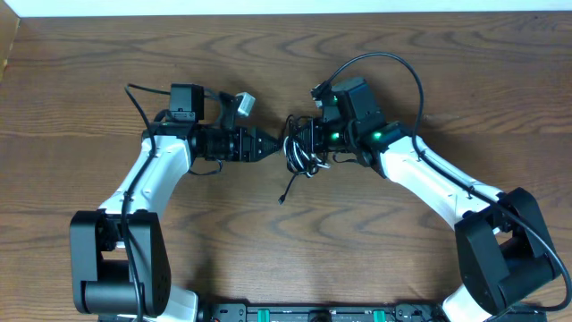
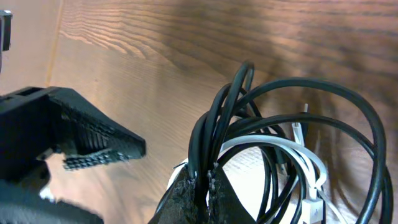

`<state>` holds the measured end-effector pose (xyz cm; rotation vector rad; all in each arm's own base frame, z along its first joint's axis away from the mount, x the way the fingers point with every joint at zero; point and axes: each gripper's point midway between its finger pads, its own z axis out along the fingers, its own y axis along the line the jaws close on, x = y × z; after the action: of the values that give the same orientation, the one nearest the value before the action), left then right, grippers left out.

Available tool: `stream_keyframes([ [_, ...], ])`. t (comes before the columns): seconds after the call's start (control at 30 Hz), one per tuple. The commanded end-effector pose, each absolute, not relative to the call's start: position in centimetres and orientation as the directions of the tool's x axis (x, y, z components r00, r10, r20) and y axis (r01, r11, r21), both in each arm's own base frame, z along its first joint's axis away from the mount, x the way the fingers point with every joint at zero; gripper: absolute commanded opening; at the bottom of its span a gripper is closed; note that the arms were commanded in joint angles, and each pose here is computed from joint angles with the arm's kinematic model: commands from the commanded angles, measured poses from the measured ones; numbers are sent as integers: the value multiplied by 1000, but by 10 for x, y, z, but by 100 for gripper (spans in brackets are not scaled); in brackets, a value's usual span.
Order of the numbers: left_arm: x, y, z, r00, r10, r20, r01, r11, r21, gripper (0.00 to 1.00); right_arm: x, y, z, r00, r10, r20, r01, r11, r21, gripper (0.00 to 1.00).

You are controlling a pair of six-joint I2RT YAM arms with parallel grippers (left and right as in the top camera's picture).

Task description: Untangle cables

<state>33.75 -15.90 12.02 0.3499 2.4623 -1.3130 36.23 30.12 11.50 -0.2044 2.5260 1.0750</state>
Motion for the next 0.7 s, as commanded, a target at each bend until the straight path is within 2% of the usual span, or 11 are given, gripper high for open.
stream_keyframes([
  [0.0,328,-171,128,-882,115,-457,454,465,-760,62,358,312,133,-930,37,-366,-263,629,732,1],
  [0.1,326,-176,126,-878,135,-459,464,470,-751,62,360,316,139,-931,52,-362,-258,605,753,1],
  [0.3,334,-172,114,-893,124,-433,424,557,-714,61,359,324,152,-931,56,-360,-273,546,792,1],
  [0.37,335,-172,114,-891,124,-436,426,557,-713,46,356,326,155,-933,44,-357,-281,528,801,1],
  [0.47,335,-172,114,-890,124,-439,429,557,-712,8,354,328,156,-936,33,-351,-285,515,808,1],
  [0.67,338,-168,109,-895,119,-430,412,592,-693,8,357,322,158,-938,38,-343,-279,502,819,1],
])
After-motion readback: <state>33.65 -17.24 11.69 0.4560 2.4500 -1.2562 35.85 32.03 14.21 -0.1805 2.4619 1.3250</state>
